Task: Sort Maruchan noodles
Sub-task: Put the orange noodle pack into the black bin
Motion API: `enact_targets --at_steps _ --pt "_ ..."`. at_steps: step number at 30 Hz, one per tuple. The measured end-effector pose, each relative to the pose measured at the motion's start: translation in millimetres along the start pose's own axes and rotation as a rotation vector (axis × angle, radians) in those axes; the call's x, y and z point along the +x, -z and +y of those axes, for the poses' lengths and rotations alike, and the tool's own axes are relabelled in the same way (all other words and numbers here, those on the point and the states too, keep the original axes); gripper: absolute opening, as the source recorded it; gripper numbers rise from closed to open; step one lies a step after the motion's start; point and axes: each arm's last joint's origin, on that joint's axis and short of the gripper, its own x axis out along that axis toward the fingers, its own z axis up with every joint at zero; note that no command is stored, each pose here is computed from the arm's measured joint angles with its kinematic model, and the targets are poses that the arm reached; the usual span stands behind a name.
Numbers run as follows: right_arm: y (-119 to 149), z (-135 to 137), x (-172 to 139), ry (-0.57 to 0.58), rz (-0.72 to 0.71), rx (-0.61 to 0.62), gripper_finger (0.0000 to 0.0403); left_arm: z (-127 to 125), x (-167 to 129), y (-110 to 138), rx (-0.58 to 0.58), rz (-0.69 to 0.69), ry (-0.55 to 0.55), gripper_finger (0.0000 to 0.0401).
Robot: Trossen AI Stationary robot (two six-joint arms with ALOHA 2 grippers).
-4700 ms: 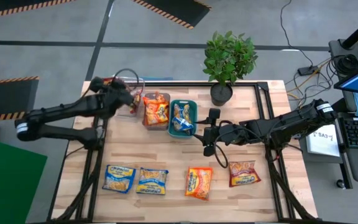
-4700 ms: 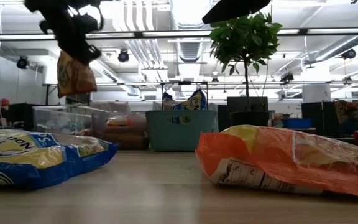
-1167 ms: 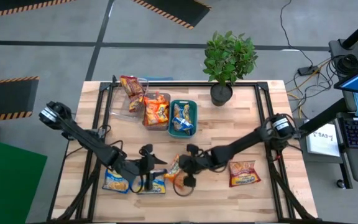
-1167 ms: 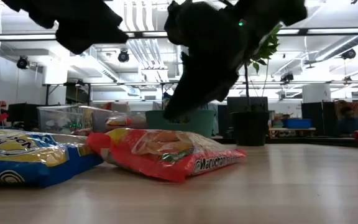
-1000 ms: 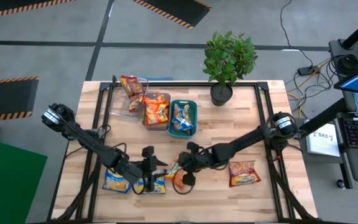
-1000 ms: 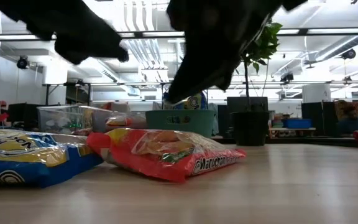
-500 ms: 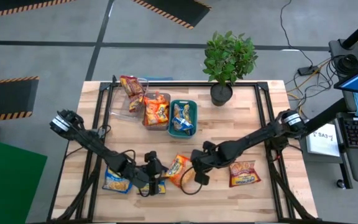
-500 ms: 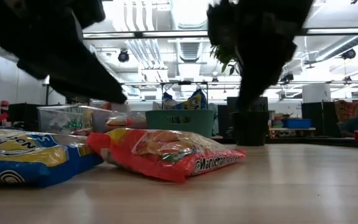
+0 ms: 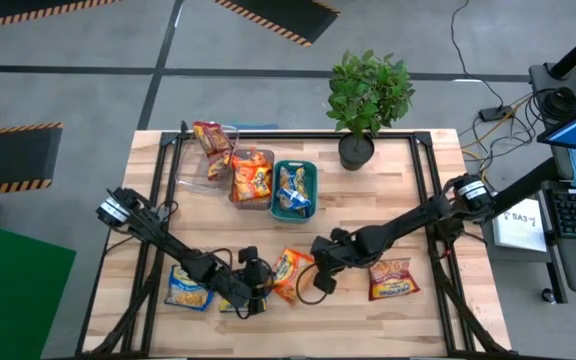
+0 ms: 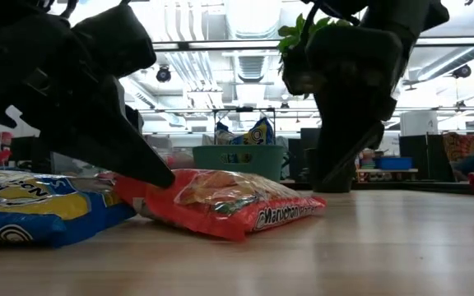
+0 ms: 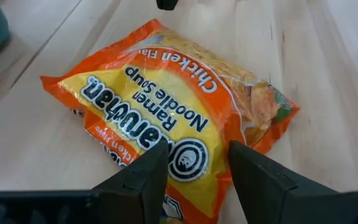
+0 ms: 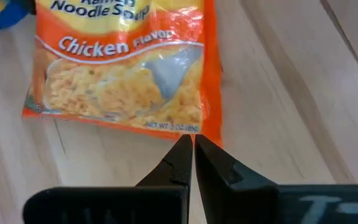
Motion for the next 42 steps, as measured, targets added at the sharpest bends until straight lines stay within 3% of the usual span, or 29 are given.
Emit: enact_targets --at_steps 7,13,18,23,33,42 --pt "-5.5 -10.9 0.2 -0.071 0.056 0.124 0.004 2.4 1.2 1.0 0.004 0.012 -0.013 0.0119" --pt "-1.6 -20.4 -9.1 -0.165 0.127 0.14 0.0128 5.2 1.4 4.1 -0.016 0.034 -0.033 0.0087" --pt "8.5 -28.6 -8.6 -0.226 0.07 0.174 0.0208 7.0 1.4 5.6 -0.025 0.036 -0.054 0.0067" --pt "17.4 -38.5 3.5 -0.34 -0.039 0.275 0.0259 8.1 1.5 6.5 -0.029 0.038 -0.061 0.0055" --pt "17.1 -63.0 26.7 -0.402 -0.152 0.385 0.0283 8.8 1.4 7.2 -0.037 0.039 -0.068 0.0052" --pt "-0.9 -50.0 39.9 -0.423 -0.179 0.333 0.0281 10.0 1.6 7.4 -0.036 0.035 -0.081 0.0052"
